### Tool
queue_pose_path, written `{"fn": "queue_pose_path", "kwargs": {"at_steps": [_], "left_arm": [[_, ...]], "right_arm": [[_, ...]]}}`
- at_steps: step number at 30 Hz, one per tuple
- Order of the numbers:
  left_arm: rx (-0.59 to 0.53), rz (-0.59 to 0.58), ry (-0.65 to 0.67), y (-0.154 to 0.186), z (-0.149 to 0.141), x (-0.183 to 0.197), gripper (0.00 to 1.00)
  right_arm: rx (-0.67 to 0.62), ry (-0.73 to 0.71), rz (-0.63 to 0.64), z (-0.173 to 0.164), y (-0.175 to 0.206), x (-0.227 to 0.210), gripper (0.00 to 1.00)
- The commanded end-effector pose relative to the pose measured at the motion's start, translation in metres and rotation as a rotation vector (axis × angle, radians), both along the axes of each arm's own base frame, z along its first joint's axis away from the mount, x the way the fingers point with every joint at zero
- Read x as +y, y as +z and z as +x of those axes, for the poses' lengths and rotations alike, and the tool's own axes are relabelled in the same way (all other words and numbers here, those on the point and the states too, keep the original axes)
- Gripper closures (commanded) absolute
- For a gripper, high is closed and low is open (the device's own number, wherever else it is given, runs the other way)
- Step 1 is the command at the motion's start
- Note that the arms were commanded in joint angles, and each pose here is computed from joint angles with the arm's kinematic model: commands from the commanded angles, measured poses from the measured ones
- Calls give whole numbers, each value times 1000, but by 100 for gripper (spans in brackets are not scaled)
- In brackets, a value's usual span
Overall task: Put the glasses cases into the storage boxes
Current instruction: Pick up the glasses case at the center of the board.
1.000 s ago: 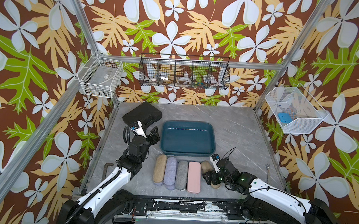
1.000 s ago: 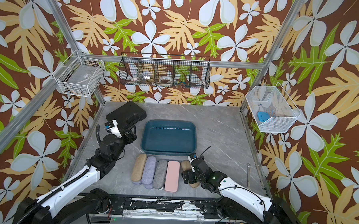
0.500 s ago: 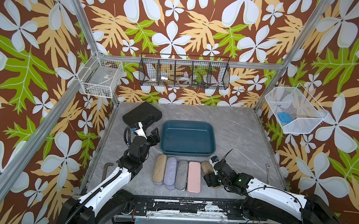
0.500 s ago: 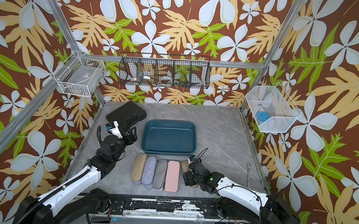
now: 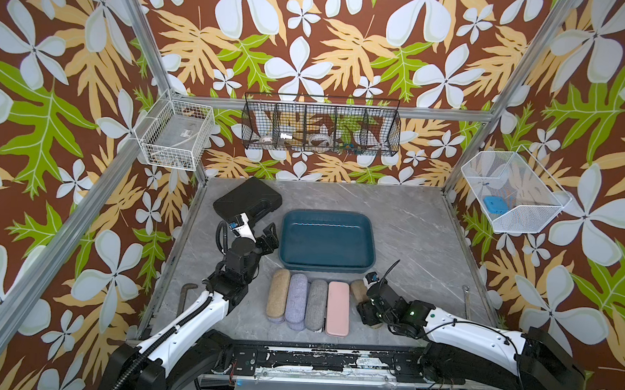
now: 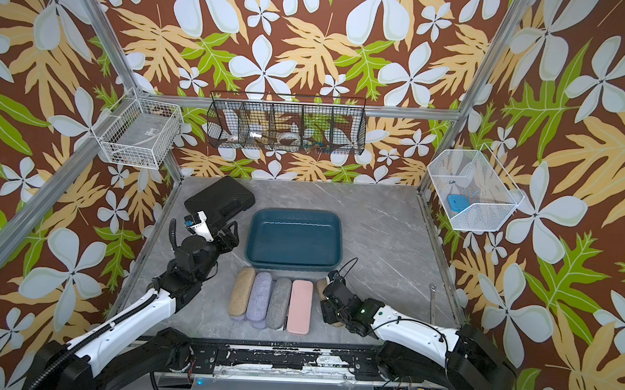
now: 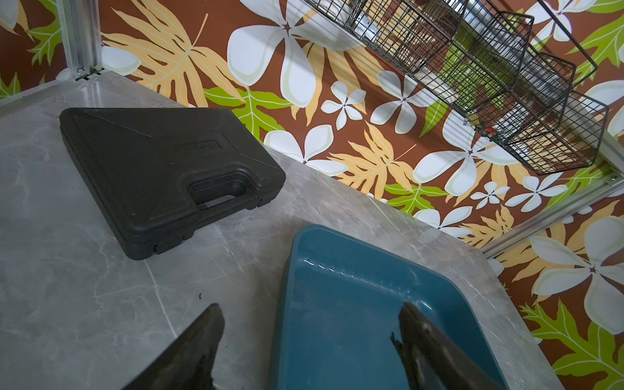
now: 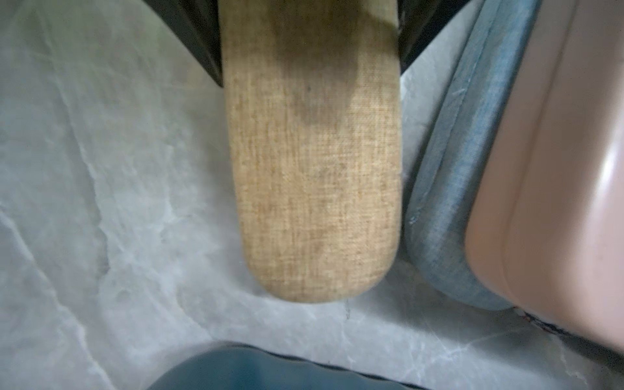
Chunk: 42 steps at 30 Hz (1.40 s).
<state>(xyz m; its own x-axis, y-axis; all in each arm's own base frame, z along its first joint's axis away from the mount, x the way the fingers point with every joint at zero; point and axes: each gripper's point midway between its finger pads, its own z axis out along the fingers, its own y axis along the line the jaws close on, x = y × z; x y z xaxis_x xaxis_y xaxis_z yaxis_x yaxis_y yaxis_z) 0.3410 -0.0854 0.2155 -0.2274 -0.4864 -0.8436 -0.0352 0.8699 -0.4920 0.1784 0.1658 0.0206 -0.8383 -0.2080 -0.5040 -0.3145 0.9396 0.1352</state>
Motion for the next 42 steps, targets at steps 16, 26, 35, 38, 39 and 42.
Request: {"fn": "queue_pose_path", "kwargs": {"at_steps": [16, 26, 35, 38, 39, 42], "left_arm": [[-18, -6, 7, 2, -1, 1, 17], [1, -10, -2, -8, -1, -1, 17], [3, -6, 3, -9, -1, 1, 17], [6, -4, 5, -11, -1, 1, 17], [6, -3, 6, -11, -1, 1, 17], [10, -1, 10, -12, -1, 2, 17]], "right_arm": [[-87, -281, 25, 3, 44, -44, 33], [-70, -232, 70, 9, 38, -22, 6], [-32, -180, 9, 9, 19, -16, 12], [-17, -172, -15, 8, 12, -17, 18], [-14, -170, -20, 8, 10, -17, 21], [-6, -168, -32, 7, 7, -19, 29]]}}
